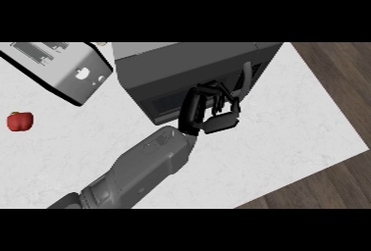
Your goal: Pick up the milk, place it into the microwave and close the microwave
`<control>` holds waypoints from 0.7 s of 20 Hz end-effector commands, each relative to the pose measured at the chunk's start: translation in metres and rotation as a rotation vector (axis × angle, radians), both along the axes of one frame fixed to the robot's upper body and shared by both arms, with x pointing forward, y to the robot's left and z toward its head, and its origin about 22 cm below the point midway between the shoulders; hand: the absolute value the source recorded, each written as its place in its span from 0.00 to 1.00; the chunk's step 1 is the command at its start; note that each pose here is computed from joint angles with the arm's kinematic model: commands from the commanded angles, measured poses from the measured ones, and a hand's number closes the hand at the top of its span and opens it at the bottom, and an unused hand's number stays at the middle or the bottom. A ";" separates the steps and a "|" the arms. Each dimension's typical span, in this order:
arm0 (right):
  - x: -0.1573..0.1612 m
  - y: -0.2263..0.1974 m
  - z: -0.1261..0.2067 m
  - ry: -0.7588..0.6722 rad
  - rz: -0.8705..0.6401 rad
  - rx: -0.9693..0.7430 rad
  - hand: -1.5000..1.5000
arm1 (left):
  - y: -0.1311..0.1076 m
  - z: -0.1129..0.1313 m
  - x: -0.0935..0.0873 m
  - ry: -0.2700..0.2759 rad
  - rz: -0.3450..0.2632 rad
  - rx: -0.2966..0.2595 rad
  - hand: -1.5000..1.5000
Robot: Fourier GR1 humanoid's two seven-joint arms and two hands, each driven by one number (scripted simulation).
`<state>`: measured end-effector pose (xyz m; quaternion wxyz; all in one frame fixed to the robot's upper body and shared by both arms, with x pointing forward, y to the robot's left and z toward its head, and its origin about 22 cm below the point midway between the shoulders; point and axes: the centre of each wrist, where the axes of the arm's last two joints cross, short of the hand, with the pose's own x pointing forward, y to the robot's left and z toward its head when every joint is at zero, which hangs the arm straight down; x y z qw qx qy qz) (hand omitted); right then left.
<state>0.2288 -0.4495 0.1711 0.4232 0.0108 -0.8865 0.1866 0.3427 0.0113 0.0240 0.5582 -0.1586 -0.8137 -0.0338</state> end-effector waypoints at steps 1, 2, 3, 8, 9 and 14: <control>0.003 -0.007 -0.005 0.014 0.011 0.040 0.00 | -0.001 0.019 0.020 0.000 0.025 0.013 1.00; 0.003 -0.009 0.002 0.002 0.000 0.027 0.00 | 0.001 0.015 0.019 0.005 0.021 0.004 1.00; 0.004 -0.009 0.001 0.010 0.010 0.025 0.00 | 0.000 0.015 0.019 -0.006 0.022 0.016 1.00; 0.007 -0.016 0.005 -0.006 0.019 0.043 0.00 | 0.000 0.014 0.019 0.004 0.023 0.010 1.00; 0.009 -0.017 0.009 -0.006 0.030 0.041 0.00 | -0.002 0.019 0.020 -0.010 0.018 0.003 1.00; 0.012 -0.024 0.013 -0.001 0.024 0.046 0.00 | -0.003 0.016 0.018 -0.004 0.008 0.000 1.00</control>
